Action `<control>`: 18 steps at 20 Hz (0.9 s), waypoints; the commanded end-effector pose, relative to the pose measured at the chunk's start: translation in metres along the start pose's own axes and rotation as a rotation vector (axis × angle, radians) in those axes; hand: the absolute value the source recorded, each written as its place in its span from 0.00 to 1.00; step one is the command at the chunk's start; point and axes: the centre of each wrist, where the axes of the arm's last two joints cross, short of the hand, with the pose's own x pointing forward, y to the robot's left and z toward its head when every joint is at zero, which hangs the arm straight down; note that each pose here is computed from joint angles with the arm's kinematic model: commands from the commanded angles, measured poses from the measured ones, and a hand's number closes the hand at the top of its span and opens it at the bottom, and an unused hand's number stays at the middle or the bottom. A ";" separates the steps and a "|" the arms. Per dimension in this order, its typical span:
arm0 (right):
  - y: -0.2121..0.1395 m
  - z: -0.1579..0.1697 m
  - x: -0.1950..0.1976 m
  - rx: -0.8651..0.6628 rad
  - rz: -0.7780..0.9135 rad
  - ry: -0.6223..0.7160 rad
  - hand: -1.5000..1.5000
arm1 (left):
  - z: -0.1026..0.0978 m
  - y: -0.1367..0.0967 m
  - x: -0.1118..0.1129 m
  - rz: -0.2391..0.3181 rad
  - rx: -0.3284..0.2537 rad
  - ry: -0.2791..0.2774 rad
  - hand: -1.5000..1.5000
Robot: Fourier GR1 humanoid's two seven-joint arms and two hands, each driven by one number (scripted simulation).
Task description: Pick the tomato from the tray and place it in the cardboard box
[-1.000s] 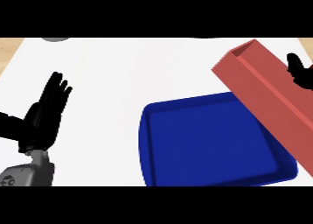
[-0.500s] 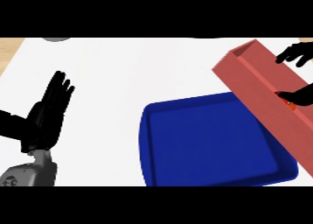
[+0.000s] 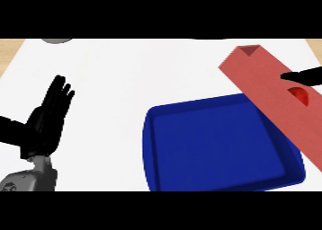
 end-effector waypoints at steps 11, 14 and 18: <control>-0.066 0.010 -0.050 -0.167 -0.736 0.104 0.00 | -0.006 0.007 0.006 0.008 0.003 -0.007 0.50; -0.064 0.029 -0.078 -0.201 -0.768 0.161 0.00 | 0.001 0.011 0.004 0.002 0.009 -0.005 0.50; -0.071 0.031 -0.099 -0.260 -0.742 0.146 0.00 | -0.006 0.002 -0.003 0.008 -0.005 0.012 0.50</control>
